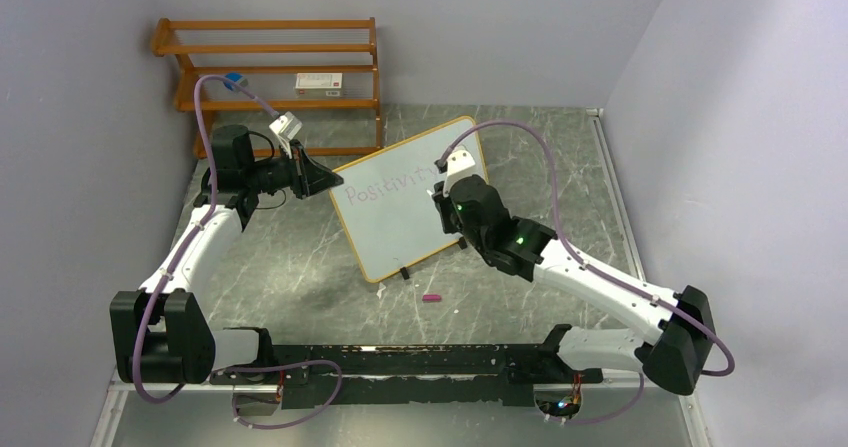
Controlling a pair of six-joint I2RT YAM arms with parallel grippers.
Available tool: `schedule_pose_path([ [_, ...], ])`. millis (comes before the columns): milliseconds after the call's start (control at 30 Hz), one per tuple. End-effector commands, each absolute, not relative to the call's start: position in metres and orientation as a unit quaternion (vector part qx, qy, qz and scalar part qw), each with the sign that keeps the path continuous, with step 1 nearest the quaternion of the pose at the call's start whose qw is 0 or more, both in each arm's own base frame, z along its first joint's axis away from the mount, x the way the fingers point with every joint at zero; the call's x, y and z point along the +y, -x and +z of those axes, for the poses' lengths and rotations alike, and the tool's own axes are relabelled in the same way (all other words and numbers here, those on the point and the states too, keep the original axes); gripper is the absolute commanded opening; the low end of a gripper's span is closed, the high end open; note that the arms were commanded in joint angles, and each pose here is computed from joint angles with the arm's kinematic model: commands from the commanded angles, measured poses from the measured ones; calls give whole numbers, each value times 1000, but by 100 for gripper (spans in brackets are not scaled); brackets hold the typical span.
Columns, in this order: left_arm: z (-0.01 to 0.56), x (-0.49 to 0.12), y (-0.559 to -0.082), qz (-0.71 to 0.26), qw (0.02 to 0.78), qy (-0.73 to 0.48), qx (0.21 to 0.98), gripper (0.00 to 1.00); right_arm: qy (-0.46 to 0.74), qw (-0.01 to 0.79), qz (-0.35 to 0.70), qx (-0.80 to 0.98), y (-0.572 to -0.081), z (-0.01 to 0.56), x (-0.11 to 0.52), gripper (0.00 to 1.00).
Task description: Write a sentence on the whiteboard
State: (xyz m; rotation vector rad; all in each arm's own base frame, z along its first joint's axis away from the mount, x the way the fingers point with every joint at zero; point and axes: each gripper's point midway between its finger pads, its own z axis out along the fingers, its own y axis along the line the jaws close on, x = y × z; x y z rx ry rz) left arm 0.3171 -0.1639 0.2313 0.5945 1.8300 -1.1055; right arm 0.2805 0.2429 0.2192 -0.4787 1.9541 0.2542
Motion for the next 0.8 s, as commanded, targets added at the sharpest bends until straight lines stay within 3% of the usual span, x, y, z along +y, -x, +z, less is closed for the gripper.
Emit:
schedule_pose_path([
  [0, 220, -161, -324, -415, 455, -253, 746, 5, 196, 547, 120, 805, -272, 223, 250, 0],
  [433, 219, -159, -326, -410, 457, -245, 751, 5, 254, 543, 135, 789, -228, 198, 298, 0],
  [767, 219, -160, -325, -411, 456, -246, 749, 5, 276, 551, 118, 779, -223, 199, 335, 0],
])
